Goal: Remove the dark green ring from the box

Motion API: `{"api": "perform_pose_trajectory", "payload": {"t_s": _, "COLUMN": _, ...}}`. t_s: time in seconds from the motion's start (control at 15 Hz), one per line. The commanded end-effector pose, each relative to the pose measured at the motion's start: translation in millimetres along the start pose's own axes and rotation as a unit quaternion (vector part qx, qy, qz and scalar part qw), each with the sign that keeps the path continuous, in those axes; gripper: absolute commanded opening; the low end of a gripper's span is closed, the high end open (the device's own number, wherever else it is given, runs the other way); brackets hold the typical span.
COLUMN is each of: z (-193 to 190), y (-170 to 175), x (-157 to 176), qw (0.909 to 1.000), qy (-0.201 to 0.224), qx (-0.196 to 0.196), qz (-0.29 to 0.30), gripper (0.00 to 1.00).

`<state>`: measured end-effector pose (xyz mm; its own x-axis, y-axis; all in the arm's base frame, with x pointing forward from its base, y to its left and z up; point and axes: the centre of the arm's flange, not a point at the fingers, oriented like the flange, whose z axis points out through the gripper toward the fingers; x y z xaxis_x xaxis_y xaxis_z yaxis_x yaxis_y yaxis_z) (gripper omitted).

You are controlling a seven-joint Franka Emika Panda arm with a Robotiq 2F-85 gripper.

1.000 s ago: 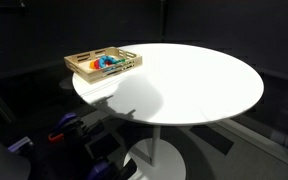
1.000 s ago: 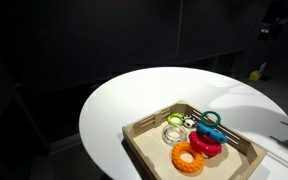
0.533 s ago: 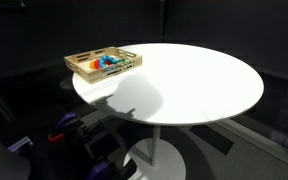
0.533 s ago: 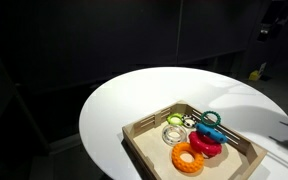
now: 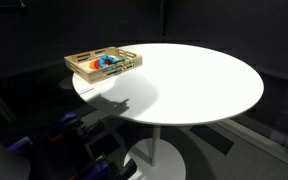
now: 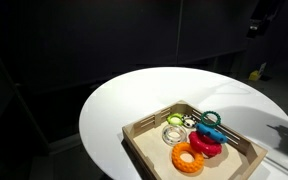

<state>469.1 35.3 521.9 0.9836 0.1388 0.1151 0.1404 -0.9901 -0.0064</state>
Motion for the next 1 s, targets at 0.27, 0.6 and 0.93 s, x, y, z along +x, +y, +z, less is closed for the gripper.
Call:
{"api": "perform_pose_trajectory", "payload": {"t_s": 0.27, "z": 14.6, "y": -67.2, "x": 34.3, "qw": 0.9975, "qy": -0.009, "qx": -0.017, "qz": -0.068, "gripper": 1.0}}
{"api": "perform_pose_trajectory", "payload": {"t_s": 0.6, "z": 50.0, "y": -87.4, "x": 27.1, "qw": 0.9927, "qy": -0.042, "qx": -0.046, "qz": -0.103, "gripper": 1.0}}
{"api": "perform_pose_trajectory", "payload": {"t_s": 0.93, "z": 72.4, "y": -89.2, "x": 24.1, "qw": 0.9915, "qy": -0.064, "qx": -0.028, "qz": -0.11, "gripper": 1.0}}
